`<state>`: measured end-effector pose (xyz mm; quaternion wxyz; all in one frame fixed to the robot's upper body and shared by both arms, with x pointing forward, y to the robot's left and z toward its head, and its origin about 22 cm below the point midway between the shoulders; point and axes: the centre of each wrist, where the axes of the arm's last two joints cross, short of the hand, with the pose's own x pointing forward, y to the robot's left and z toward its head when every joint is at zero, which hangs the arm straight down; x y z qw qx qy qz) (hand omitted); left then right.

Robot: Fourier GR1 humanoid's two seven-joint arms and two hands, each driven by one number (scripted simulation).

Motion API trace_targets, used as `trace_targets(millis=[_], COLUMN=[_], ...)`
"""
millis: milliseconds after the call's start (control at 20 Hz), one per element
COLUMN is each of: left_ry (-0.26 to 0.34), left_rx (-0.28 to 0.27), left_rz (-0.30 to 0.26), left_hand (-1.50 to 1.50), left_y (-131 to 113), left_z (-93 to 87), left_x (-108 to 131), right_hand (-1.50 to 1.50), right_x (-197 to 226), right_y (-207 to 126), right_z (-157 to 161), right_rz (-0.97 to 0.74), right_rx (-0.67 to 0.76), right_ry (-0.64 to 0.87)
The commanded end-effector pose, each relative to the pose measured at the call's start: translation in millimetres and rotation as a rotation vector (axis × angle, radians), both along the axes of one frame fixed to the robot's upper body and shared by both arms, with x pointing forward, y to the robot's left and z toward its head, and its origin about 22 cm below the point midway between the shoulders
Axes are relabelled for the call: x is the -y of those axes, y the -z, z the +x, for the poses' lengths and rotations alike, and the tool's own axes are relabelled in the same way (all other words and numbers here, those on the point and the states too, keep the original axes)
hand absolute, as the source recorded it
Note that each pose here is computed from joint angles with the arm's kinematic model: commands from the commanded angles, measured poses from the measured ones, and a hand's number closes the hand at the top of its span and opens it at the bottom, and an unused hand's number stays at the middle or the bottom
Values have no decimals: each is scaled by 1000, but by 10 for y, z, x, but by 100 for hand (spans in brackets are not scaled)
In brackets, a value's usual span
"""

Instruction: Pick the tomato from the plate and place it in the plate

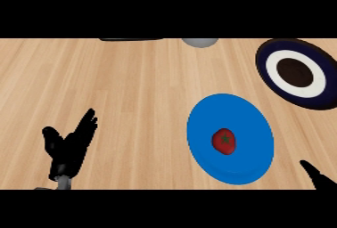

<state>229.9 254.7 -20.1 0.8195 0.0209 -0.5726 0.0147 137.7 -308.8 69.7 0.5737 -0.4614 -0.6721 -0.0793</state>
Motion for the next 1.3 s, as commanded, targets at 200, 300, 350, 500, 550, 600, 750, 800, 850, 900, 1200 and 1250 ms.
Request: trace_targets(millis=[200,300,350,500,550,600,750,800,850,900,1200,1250], left_ry=[56,63,76,86,72,69,83,77,77,69,67,69], left_rx=[-24,-20,-13,-9,-35,-23,-23,-26,-39,-36,-34,-27], left_rz=[-3,-6,-12,-17,-3,2,3,-3,-2,-6,-7,-9], left_hand=[0,0,0,0,0,0,0,0,0,0,0,0], left_y=[20,114,24,93,180,127,86,18,99,57,90,114], left_z=[34,-43,29,-14,33,147,112,127,12,87,18,117], left_x=[161,217,180,366,300,204,347,119,148,148,129,210], right_hand=[-150,-150,-150,-150,-150,-150,-150,-150,-150,-150,-150,-150], right_x=[-175,-220,-261,-400,-424,-544,-748,-757,-859,-919,-1271,-1399], right_y=[-320,-482,-490,-580,-619,-596,-544,-662,-507,-455,-361,-384], right_z=[-341,-332,-295,-204,-75,-85,142,105,208,188,517,498], right_rz=[-59,-76,-73,-70,-75,-68,-82,-83,-82,-100,-23,-36], right_rx=[-409,-468,-489,-585,-583,-594,-630,-636,-644,-668,-750,-762], right_ry=[-107,-93,-68,-62,-59,-62,-57,-10,-14,-17,-81,-96])
